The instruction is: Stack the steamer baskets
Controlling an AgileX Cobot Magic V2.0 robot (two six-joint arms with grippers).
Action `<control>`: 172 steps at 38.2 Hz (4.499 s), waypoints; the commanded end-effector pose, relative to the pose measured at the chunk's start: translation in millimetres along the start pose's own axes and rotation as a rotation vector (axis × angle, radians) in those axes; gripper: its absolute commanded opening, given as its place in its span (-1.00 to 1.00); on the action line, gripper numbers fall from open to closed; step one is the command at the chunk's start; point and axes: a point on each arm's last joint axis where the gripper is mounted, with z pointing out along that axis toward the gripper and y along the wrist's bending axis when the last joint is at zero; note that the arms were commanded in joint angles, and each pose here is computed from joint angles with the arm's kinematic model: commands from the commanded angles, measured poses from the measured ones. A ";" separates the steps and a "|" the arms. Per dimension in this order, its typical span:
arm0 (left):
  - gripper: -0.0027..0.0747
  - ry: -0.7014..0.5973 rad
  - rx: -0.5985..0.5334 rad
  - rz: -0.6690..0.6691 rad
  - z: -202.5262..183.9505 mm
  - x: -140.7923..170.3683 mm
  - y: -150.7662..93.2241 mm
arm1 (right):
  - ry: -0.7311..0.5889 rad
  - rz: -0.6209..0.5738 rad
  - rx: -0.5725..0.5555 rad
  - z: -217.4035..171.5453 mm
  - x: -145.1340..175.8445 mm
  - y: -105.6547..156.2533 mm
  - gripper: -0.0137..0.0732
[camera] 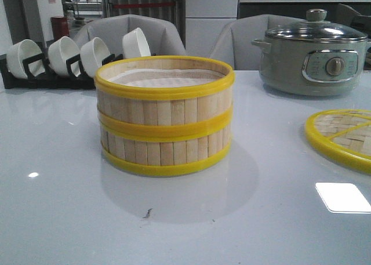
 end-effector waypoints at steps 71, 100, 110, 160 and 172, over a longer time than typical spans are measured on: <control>-0.69 -0.068 0.008 -0.005 -0.1 2.0 -0.1 | -0.094 -0.010 -0.033 -4.6 -15.6 6.1 0.26; -0.69 -0.068 0.008 -0.005 -0.1 2.0 -0.1 | -0.053 -0.011 -0.031 -4.4 -11.9 5.9 0.26; -0.69 -0.068 0.008 -0.005 -0.1 2.0 -0.1 | -0.022 -0.011 -0.028 -3.6 -8.1 5.3 0.26; -0.69 -0.068 0.008 -0.005 -0.1 2.0 -0.1 | 0.435 -0.118 0.157 193.4 -37.3 -22.3 0.26; -0.69 -0.068 0.008 -0.005 -0.1 2.0 -0.1 | 0.490 -0.121 0.173 219.2 -38.1 -27.6 0.26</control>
